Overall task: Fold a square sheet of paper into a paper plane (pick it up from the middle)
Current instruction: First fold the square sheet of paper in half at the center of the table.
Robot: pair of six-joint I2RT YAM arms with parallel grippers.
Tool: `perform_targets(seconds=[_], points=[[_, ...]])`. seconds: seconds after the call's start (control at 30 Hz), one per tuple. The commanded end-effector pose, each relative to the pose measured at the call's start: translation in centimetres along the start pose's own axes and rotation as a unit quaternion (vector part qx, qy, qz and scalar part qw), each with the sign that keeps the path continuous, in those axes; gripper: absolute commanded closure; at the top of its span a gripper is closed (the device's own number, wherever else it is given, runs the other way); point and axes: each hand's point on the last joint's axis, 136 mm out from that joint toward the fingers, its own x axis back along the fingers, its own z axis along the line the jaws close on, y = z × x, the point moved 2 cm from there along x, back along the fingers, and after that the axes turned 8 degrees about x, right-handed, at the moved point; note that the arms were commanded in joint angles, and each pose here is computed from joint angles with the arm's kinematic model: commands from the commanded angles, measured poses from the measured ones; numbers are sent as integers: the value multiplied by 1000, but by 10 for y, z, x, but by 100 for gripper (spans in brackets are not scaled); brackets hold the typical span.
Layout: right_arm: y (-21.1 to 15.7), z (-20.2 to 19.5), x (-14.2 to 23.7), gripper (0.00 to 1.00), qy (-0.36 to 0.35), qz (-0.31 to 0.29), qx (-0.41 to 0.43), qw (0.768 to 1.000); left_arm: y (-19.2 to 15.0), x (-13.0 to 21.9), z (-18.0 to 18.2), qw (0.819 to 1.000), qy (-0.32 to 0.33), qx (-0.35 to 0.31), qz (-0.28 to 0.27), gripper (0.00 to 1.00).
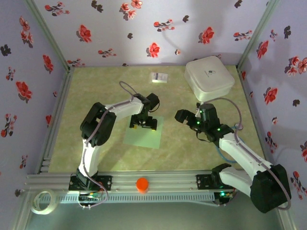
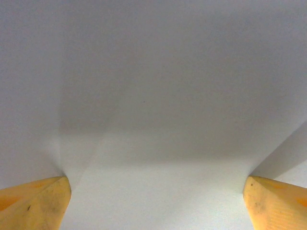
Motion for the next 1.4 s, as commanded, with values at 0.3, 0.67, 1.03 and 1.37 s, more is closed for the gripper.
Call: perform_targets(seconds=[0.3,0.67,1.03,1.37], points=[[10,8,4,1,7,-9,-7,1000,-13,-37,7,998,32,-9,44,10],[11,8,4,1,5,-10,-8,1000,-10,-27,3,999,23,-9,27,14],[9,-5,6,1,-33,-14,-42,998,2,12,-9,999,-36,-14,-39,43],[9,-15,10,1,-61,-25,-62,996,9,53,-23,989,-112,-14,-95,60]])
